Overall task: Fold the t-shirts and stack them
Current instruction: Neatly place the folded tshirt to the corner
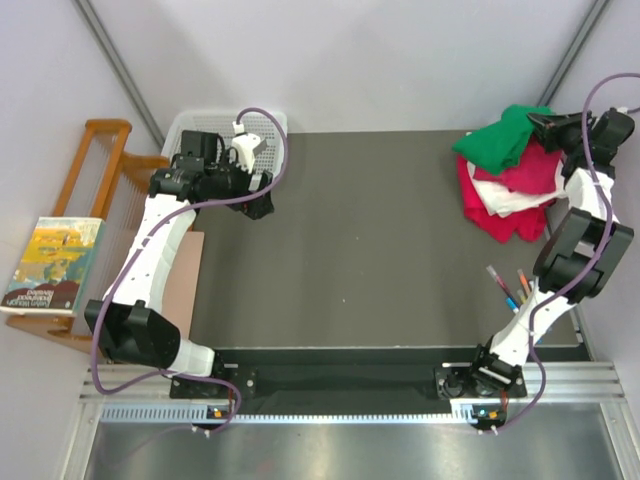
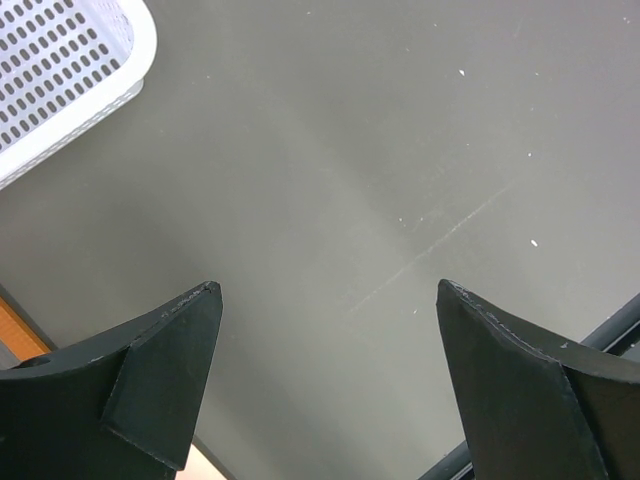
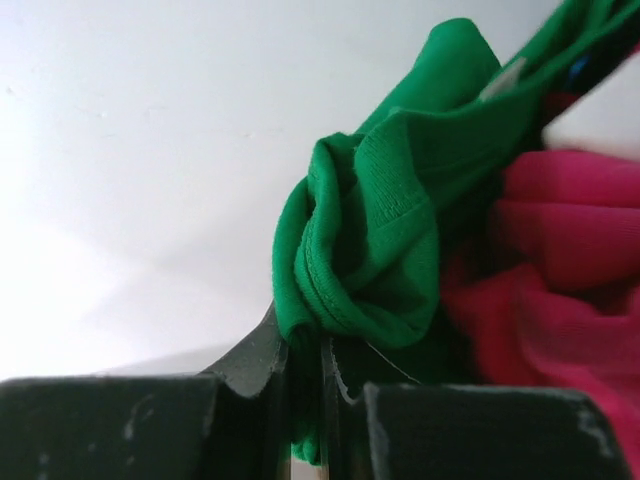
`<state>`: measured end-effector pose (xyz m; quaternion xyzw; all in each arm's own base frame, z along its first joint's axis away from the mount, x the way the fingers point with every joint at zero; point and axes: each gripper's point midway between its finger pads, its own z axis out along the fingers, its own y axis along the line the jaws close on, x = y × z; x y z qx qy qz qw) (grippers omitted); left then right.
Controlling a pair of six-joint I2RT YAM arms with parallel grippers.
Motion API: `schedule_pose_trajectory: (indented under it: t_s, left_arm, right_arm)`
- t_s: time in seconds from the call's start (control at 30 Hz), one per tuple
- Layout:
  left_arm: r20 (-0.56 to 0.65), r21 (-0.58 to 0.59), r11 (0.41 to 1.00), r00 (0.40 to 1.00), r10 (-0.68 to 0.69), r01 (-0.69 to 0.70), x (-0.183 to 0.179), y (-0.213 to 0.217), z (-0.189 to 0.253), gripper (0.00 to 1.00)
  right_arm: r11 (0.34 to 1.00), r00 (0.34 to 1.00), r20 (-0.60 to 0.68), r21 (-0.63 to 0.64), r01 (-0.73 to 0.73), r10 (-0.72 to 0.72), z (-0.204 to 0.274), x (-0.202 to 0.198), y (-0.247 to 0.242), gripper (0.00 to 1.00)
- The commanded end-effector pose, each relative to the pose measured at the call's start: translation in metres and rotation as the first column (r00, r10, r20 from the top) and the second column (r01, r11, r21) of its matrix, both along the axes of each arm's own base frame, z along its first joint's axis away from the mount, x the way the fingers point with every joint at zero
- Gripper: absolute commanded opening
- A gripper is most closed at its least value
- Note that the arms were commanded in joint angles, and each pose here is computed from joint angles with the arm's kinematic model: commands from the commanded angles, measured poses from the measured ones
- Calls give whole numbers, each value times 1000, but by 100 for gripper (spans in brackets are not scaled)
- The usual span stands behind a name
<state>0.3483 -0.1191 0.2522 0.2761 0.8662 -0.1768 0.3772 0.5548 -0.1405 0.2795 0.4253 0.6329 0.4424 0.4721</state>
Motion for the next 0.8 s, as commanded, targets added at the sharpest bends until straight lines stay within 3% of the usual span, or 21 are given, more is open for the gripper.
schedule_pose_trajectory:
  t_s: [0.0,0.23,0.4,0.77]
  left_arm:
    - [31,-33,999,999,-16,17,-1,-6,11,93]
    - [18,-29,1000,1000,-12,13,-4,-5,5,93]
    - [22,-34,999,1000,-11,12,-4,-5,7,93]
    - [29,-21,1000,999,-15,15,-6,-4,7,93]
  right_arm:
    - [994,964,261,-112,-9,38,111,-8,8,0]
    - [993,952,303,-115,-14,49,136,3,3,0]
    - [973,944,330,-216,80,-4,169,-14,-6,0]
    - [931,970,137,-283,231,-199,88,-70,-9,0]
